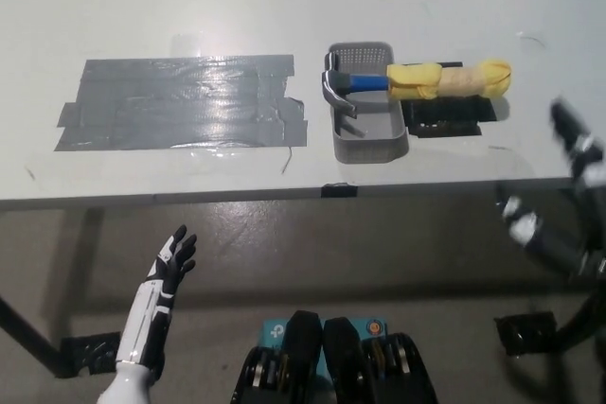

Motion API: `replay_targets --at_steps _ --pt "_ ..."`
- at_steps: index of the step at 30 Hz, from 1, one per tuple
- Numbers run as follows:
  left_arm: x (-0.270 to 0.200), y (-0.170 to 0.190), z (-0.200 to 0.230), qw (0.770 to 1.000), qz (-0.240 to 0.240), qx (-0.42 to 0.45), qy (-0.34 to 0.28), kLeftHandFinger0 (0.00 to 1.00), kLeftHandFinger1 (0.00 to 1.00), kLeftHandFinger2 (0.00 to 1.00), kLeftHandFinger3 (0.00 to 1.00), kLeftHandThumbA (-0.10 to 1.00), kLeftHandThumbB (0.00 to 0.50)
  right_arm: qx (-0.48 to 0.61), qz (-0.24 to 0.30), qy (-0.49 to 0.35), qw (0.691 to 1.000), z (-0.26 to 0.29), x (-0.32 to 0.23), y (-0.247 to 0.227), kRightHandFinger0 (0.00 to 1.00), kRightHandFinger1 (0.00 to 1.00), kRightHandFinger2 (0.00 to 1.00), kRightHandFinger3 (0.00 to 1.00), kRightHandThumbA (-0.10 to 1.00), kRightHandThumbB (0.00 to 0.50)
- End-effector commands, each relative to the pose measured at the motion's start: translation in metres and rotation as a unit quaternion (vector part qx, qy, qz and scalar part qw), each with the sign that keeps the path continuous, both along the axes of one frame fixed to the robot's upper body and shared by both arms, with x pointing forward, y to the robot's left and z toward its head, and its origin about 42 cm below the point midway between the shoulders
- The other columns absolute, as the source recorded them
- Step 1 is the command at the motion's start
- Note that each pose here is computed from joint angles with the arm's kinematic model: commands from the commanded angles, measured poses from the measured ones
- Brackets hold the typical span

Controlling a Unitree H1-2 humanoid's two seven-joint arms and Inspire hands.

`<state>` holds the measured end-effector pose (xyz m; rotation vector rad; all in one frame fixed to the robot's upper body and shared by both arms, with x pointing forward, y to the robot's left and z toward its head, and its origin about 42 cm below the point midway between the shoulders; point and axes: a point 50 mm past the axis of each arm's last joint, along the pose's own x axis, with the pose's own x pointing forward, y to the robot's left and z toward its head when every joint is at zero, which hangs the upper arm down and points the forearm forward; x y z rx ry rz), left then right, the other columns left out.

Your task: The robot picks the hammer placed on top of the gray container with right hand and places it on the grey area of the desk

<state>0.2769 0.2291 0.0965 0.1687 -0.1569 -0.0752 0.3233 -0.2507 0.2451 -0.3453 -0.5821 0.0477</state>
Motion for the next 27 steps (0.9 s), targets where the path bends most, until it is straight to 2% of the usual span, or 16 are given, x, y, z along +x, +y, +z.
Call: replay_targets --at_steps 1,4,6,8,10,12,13,15,17,19,20,21,22,23,26,27 --pt "0.003 -0.003 0.016 0.999 -0.004 0.004 -0.045 1.00 1.00 1.00 1.00 1.00 0.238 -0.123 0.000 0.021 0.992 0.065 0.048 -0.010 1.00 1.00 1.00 1.00 0.77 0.271" --pt "0.002 0.000 0.016 0.999 -0.003 0.005 -0.042 1.00 1.00 1.00 1.00 1.00 0.237 -0.184 0.002 0.050 0.982 0.098 0.086 -0.010 1.00 1.00 1.00 1.00 0.81 0.275" --pt "0.001 0.001 0.018 0.999 -0.005 0.006 -0.043 1.00 1.00 1.00 1.00 1.00 0.234 -0.242 -0.002 0.100 0.965 0.122 0.116 -0.010 1.00 1.00 1.00 1.00 0.91 0.311" --pt "0.003 0.001 0.018 0.999 -0.006 0.006 -0.043 1.00 1.00 1.00 1.00 1.00 0.238 -0.289 -0.003 0.132 0.948 0.139 0.142 -0.008 1.00 1.00 1.00 1.00 0.92 0.312" --pt "0.003 0.001 0.018 0.999 -0.007 0.009 -0.044 1.00 1.00 1.00 1.00 1.00 0.240 -0.326 -0.001 0.154 0.933 0.152 0.164 -0.005 1.00 1.00 1.00 1.00 0.94 0.343" --pt "0.004 0.001 0.018 0.999 -0.006 0.011 -0.045 1.00 1.00 1.00 1.00 1.00 0.240 -0.348 -0.003 0.168 0.922 0.158 0.177 -0.001 1.00 1.00 1.00 1.00 0.95 0.351" --pt "0.004 0.001 0.018 0.999 -0.006 0.011 -0.046 1.00 1.00 1.00 1.00 1.00 0.241 -0.379 -0.005 0.179 0.908 0.165 0.188 0.004 1.00 1.00 1.00 1.00 0.99 0.347" --pt "0.003 0.001 0.018 0.999 -0.006 0.010 -0.046 1.00 1.00 1.00 1.00 1.00 0.241 -0.393 -0.007 0.189 0.900 0.168 0.196 0.007 1.00 1.00 1.00 1.00 1.00 0.357" --pt "0.004 0.000 0.017 0.999 -0.007 0.006 -0.048 1.00 1.00 1.00 1.00 1.00 0.237 -0.428 -0.012 0.212 0.878 0.171 0.215 0.019 1.00 1.00 1.00 1.00 1.00 0.384" --pt "0.003 0.001 0.018 0.999 -0.006 0.006 -0.048 1.00 1.00 1.00 1.00 1.00 0.233 -0.435 0.004 0.235 0.869 0.173 0.227 0.026 1.00 1.00 1.00 1.00 1.00 0.372" --pt "0.003 0.001 0.019 0.999 -0.007 0.007 -0.047 1.00 1.00 1.00 1.00 1.00 0.227 -0.446 0.001 0.249 0.859 0.174 0.233 0.031 1.00 1.00 1.00 1.00 1.00 0.400" --pt "0.004 0.000 0.019 0.999 -0.008 0.005 -0.048 1.00 1.00 1.00 1.00 1.00 0.228 -0.448 0.006 0.258 0.856 0.176 0.236 0.036 1.00 1.00 1.00 1.00 1.00 0.402" --pt "0.004 0.000 0.019 0.999 -0.009 0.002 -0.046 1.00 1.00 1.00 1.00 1.00 0.238 -0.449 0.030 0.271 0.851 0.177 0.240 0.041 1.00 1.00 1.00 1.00 1.00 0.344" --pt "0.004 0.000 0.019 0.999 -0.008 0.003 -0.046 1.00 1.00 1.00 1.00 1.00 0.239 -0.450 0.039 0.276 0.848 0.178 0.241 0.044 1.00 1.00 1.00 1.00 1.00 0.308" --pt "0.004 0.000 0.018 0.999 -0.006 0.001 -0.044 1.00 1.00 1.00 1.00 1.00 0.251 -0.468 0.059 0.280 0.836 0.179 0.249 0.055 1.00 1.00 1.00 1.00 1.00 0.261" --pt "0.004 0.000 0.018 0.999 -0.006 0.002 -0.044 1.00 1.00 1.00 1.00 1.00 0.239 -0.474 0.056 0.288 0.830 0.177 0.253 0.058 1.00 1.00 1.00 1.00 1.00 0.272"
